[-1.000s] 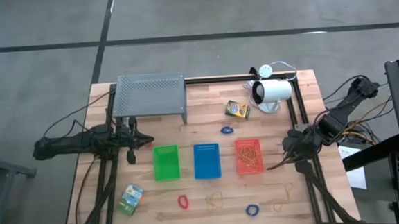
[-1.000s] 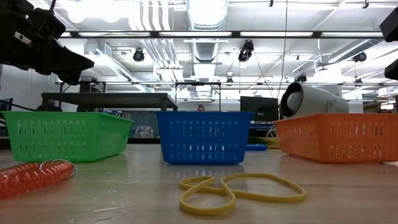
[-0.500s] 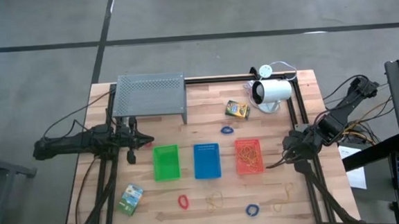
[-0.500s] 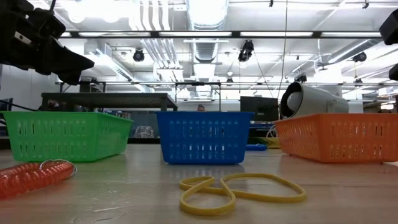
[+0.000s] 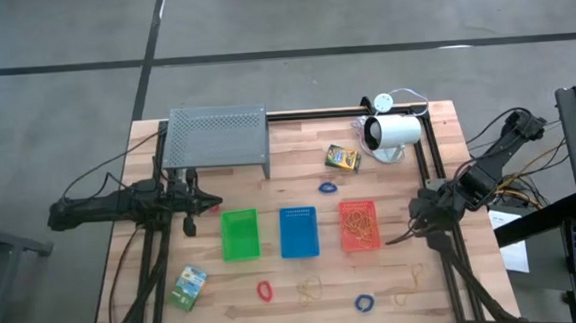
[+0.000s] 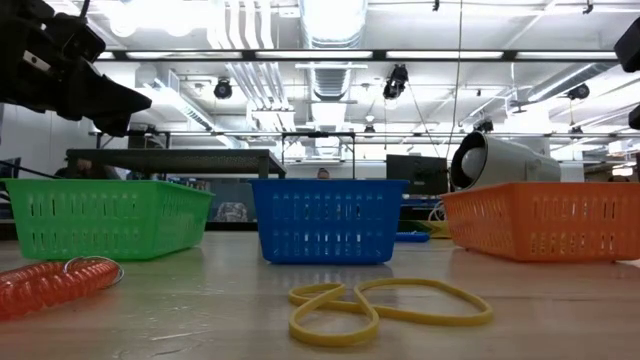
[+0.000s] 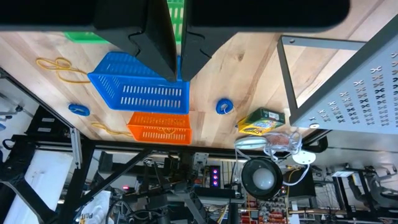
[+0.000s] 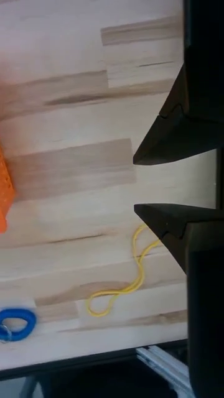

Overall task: Pick & Place Office Desk Supplies
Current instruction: Put the yellow rubber band into the orange bin

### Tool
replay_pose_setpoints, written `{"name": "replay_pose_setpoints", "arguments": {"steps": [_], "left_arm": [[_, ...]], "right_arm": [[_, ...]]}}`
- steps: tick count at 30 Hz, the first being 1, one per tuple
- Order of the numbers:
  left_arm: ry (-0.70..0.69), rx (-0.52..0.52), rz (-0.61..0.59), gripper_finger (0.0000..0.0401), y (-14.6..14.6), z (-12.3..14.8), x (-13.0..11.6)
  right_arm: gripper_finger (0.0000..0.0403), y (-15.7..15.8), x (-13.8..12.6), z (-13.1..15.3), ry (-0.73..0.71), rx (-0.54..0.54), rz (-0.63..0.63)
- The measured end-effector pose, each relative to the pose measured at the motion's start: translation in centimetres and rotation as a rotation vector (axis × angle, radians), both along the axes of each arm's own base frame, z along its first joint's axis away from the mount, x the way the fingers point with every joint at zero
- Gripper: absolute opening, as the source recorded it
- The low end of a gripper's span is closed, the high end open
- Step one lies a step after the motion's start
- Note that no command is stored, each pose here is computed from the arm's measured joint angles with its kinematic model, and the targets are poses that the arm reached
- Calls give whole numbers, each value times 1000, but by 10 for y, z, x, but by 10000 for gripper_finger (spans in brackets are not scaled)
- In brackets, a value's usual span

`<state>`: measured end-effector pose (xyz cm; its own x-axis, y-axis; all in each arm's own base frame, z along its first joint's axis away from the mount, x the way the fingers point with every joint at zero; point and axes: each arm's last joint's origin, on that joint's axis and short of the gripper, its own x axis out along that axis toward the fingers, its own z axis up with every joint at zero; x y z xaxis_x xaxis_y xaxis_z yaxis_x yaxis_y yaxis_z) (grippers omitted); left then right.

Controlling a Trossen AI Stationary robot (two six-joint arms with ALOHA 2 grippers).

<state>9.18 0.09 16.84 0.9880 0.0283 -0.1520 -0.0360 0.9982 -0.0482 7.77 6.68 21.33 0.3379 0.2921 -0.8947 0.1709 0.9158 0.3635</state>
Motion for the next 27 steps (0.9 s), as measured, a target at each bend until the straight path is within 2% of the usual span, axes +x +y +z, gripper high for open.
{"name": "replay_pose_setpoints", "arguments": {"steps": [9,27], "left_arm": [[-1,0,0,28,0,0,0],[0,0,0,28,0,0,0]], "right_arm": [[94,3,-3,0,2,-5,52],[102,3,-3,1,7,7,26]]}}
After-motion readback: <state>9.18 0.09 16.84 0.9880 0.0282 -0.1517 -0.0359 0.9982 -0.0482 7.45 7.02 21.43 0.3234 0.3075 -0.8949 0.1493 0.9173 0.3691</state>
